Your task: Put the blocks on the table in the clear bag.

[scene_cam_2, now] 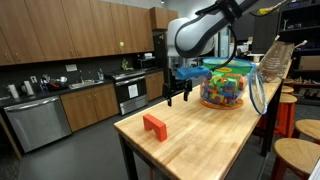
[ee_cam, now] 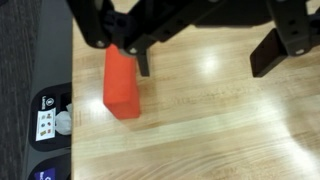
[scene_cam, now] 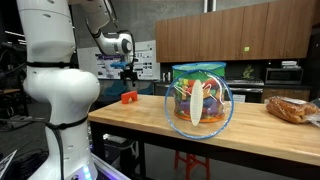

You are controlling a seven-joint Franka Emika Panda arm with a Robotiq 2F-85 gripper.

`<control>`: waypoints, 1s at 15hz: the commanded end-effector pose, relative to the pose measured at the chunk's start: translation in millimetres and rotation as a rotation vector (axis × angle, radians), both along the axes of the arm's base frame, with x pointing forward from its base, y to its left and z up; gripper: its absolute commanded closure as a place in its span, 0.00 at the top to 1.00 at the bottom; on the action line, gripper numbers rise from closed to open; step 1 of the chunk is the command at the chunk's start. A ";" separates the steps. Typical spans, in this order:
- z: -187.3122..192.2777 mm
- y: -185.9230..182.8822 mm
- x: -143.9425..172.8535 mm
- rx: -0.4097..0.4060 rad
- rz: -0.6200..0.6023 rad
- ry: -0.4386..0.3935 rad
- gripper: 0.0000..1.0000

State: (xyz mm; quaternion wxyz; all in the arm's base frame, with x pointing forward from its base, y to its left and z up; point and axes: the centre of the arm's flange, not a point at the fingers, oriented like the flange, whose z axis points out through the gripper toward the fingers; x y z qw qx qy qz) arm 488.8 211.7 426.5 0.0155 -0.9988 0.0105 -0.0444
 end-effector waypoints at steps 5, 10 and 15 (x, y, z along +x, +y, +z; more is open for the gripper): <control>-49.2 61.6 -3.7 0.036 0.092 0.024 1.00; -71.2 84.6 3.1 0.057 0.125 0.031 1.00; -77.6 96.3 18.9 0.069 0.138 -0.002 1.00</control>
